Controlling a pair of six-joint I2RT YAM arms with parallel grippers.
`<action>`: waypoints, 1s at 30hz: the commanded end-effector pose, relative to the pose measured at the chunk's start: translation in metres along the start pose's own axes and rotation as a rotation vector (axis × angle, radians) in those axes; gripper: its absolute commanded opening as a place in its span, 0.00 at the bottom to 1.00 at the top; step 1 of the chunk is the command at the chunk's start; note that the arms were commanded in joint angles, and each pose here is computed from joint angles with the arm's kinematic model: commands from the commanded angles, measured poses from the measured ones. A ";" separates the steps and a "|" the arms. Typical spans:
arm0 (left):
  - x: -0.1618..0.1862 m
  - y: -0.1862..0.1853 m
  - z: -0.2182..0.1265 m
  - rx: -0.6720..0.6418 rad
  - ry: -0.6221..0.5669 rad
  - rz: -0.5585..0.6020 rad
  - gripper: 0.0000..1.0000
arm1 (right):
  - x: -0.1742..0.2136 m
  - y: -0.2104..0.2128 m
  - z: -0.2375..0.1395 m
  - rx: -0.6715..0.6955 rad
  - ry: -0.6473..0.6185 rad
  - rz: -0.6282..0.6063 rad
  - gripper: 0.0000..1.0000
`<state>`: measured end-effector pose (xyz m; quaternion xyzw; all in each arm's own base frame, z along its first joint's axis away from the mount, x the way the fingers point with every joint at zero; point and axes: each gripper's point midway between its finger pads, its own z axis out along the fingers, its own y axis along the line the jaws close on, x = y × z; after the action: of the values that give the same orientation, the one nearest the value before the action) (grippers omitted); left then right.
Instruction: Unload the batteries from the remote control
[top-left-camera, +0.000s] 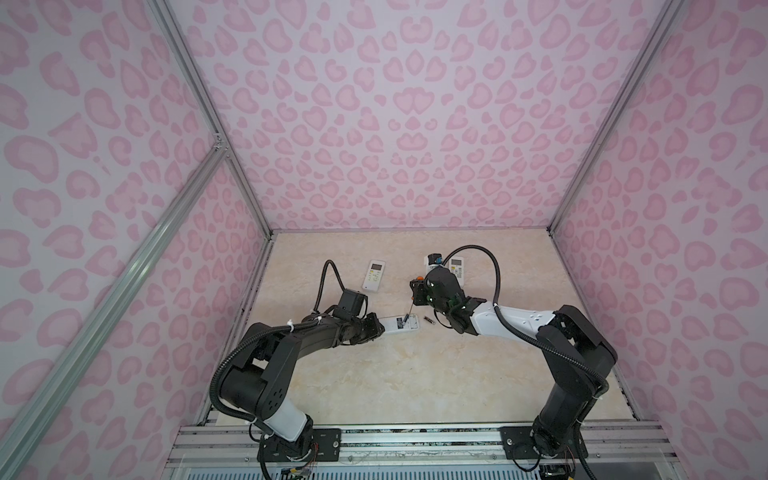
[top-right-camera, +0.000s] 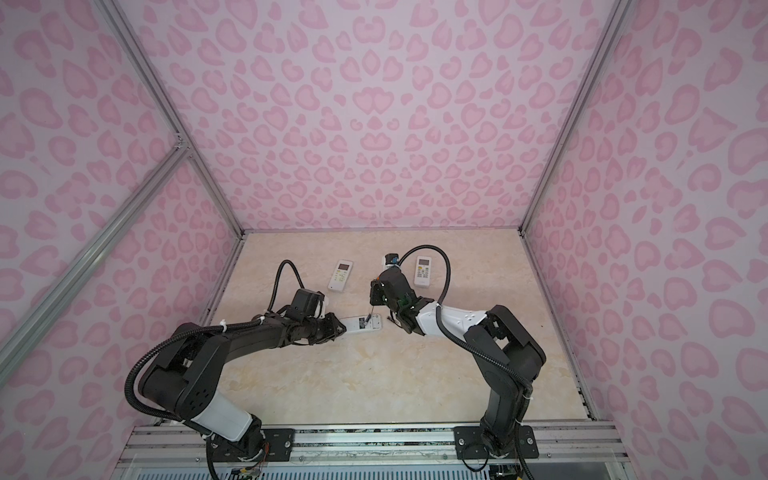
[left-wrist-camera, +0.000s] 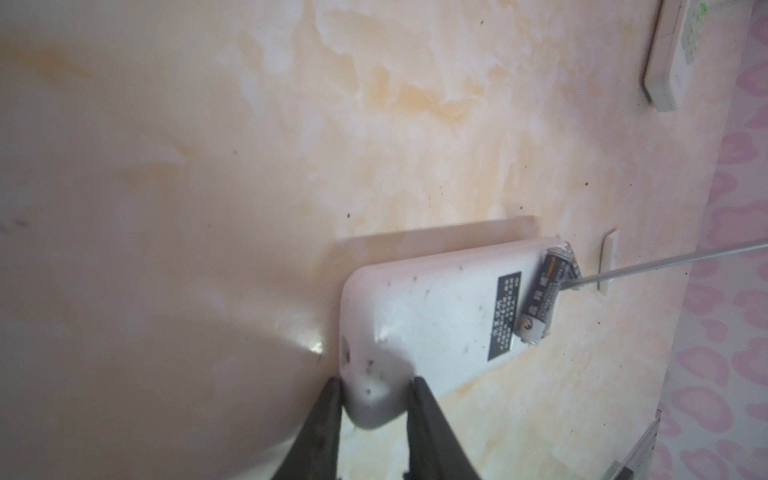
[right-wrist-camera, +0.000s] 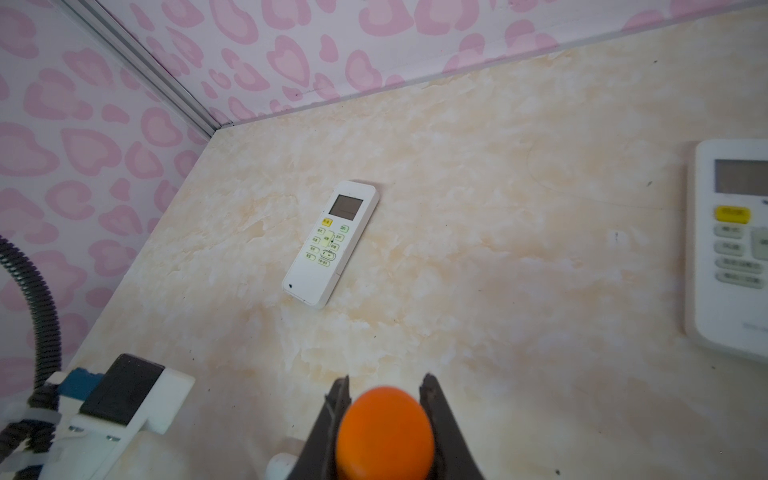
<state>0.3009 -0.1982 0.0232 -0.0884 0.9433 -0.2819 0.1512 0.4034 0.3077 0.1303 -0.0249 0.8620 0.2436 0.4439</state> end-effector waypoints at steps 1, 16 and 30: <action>0.003 0.006 0.000 -0.026 0.009 0.007 0.30 | 0.001 0.002 0.004 -0.003 0.005 -0.007 0.00; -0.003 0.001 -0.006 -0.014 -0.007 0.018 0.31 | 0.008 0.017 0.012 -0.037 0.041 -0.017 0.00; -0.042 0.022 -0.043 -0.016 -0.123 -0.010 0.45 | 0.004 0.029 0.016 -0.052 0.049 -0.042 0.00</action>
<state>0.3184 -0.1627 0.0506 -0.1118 0.9341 -0.2771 0.1953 0.4044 0.3413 0.1310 -0.0532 0.8653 0.2616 0.4242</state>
